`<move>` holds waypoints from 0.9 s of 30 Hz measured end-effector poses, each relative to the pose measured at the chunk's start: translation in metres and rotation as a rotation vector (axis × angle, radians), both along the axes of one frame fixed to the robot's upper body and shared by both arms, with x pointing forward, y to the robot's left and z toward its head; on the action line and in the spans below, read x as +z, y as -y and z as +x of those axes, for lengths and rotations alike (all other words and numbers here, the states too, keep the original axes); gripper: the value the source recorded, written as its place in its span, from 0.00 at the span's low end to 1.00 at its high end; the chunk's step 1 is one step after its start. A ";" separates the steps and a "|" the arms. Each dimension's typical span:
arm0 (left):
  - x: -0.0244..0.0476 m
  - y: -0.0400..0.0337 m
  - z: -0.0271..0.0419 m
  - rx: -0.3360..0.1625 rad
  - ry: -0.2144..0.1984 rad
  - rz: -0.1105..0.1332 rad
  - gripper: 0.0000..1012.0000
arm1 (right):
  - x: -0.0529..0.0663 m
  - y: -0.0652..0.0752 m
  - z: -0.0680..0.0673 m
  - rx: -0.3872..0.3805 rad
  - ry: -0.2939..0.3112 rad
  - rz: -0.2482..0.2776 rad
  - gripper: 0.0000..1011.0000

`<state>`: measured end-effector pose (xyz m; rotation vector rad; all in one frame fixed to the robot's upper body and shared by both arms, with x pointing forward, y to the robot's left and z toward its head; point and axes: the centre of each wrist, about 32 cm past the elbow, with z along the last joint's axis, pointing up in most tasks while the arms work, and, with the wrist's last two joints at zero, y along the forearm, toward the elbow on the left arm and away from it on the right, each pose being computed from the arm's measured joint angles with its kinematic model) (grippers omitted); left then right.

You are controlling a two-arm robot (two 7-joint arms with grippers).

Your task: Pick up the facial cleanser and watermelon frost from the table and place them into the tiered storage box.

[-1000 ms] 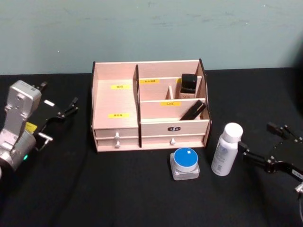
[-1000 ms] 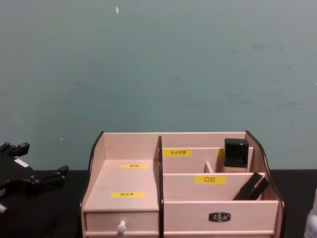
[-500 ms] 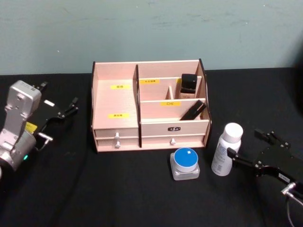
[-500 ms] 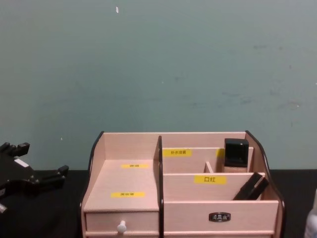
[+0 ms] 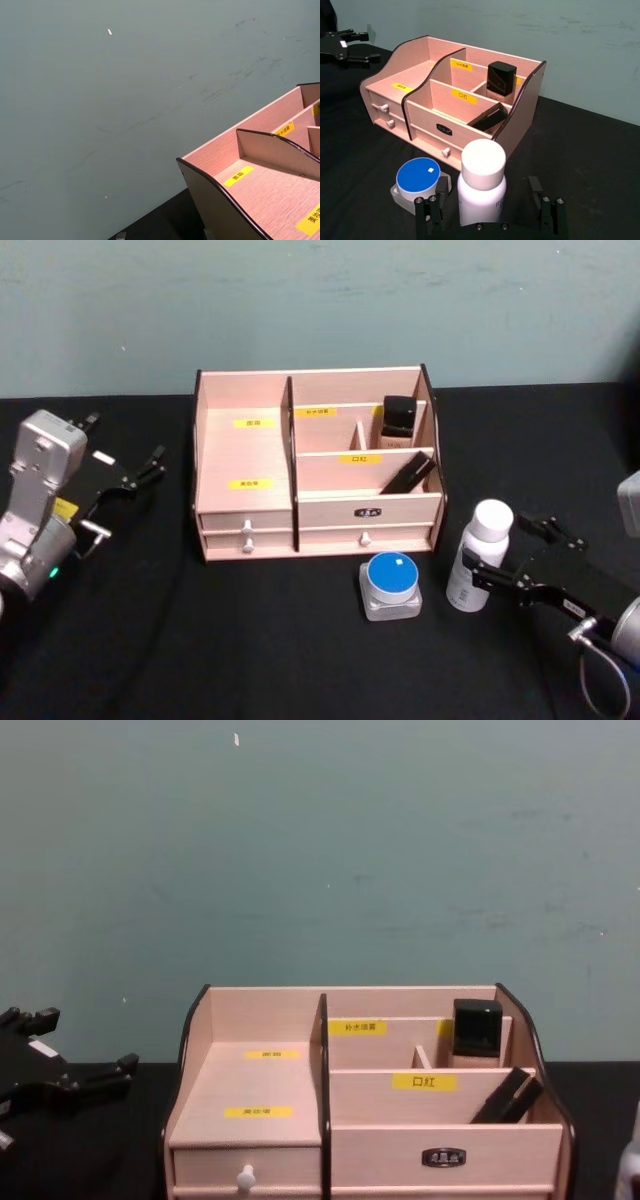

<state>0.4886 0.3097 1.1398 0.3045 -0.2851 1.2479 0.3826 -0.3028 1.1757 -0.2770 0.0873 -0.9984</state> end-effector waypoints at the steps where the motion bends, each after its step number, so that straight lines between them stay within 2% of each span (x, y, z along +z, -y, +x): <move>1: 0.0000 0.0000 0.0000 0.000 0.000 0.000 0.99 | -0.001 0.000 0.001 0.000 0.000 0.002 0.99; 17: 0.0000 0.0000 0.0000 0.000 0.000 0.000 0.99 | -0.010 -0.008 0.021 0.027 -0.011 0.026 0.99; 27: 0.0000 0.0000 0.0000 0.000 0.000 0.000 0.99 | -0.011 -0.010 0.024 0.023 -0.017 0.012 0.99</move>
